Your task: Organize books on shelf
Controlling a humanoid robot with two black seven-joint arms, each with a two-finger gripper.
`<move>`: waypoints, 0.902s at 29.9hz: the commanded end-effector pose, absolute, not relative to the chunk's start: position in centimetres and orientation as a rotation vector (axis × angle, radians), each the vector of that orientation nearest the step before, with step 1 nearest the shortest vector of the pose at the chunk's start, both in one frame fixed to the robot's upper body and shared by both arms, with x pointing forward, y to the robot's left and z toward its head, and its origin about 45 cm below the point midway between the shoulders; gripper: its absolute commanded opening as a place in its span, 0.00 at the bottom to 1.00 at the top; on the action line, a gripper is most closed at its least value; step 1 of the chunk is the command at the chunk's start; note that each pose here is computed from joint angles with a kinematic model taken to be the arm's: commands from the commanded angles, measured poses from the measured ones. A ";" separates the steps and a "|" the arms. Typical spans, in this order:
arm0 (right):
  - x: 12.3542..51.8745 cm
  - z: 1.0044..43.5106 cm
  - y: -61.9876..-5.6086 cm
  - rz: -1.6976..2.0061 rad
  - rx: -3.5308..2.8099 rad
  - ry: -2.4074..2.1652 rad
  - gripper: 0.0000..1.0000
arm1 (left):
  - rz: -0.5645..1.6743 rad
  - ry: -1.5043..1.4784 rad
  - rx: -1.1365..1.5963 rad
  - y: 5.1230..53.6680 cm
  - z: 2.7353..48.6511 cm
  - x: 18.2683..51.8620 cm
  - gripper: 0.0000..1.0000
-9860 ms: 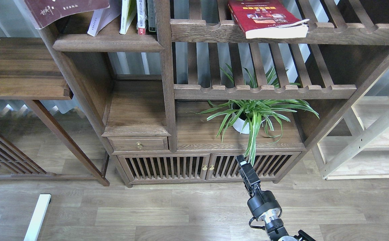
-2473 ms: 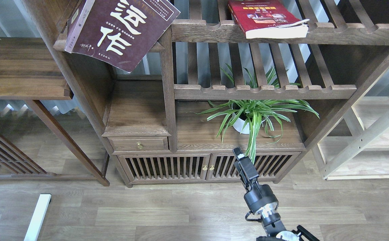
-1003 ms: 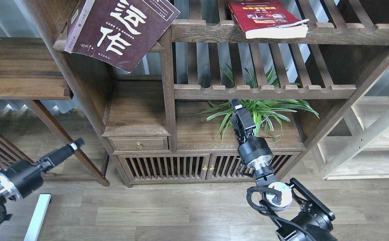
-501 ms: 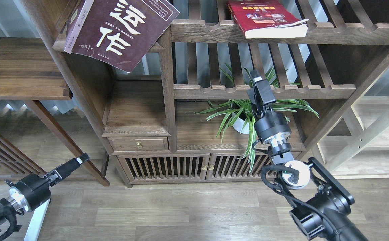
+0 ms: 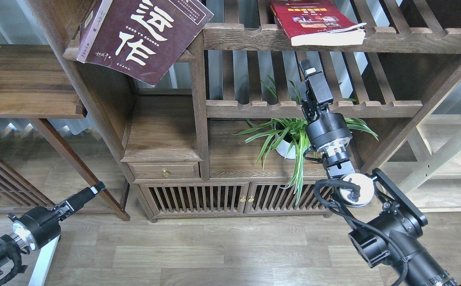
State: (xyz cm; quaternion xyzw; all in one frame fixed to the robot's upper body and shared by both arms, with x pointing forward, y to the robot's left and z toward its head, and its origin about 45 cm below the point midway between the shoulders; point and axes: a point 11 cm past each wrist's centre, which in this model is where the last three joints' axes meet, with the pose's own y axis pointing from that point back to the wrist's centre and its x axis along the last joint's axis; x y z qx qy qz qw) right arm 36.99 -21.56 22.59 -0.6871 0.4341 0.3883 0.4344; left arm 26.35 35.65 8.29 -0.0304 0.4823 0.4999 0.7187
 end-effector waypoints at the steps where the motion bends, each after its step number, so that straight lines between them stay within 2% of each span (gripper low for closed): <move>1: 36.5 22.7 -22.3 0.940 -1.748 1.057 0.99 | 1.098 1.068 -0.058 35.4 8.2 26.5 0.79; 12: 36.8 23.3 -22.8 0.921 -1.769 1.067 0.98 | 1.112 1.070 -0.051 35.8 8.0 27.0 0.79; 20: 39.2 26.9 -21.9 0.868 -1.800 1.051 0.98 | 1.101 1.061 -0.039 35.5 8.1 27.9 0.79; 27: 40.0 27.9 -21.6 0.881 -1.775 1.050 0.98 | 1.098 1.056 -0.037 35.4 8.3 28.2 0.79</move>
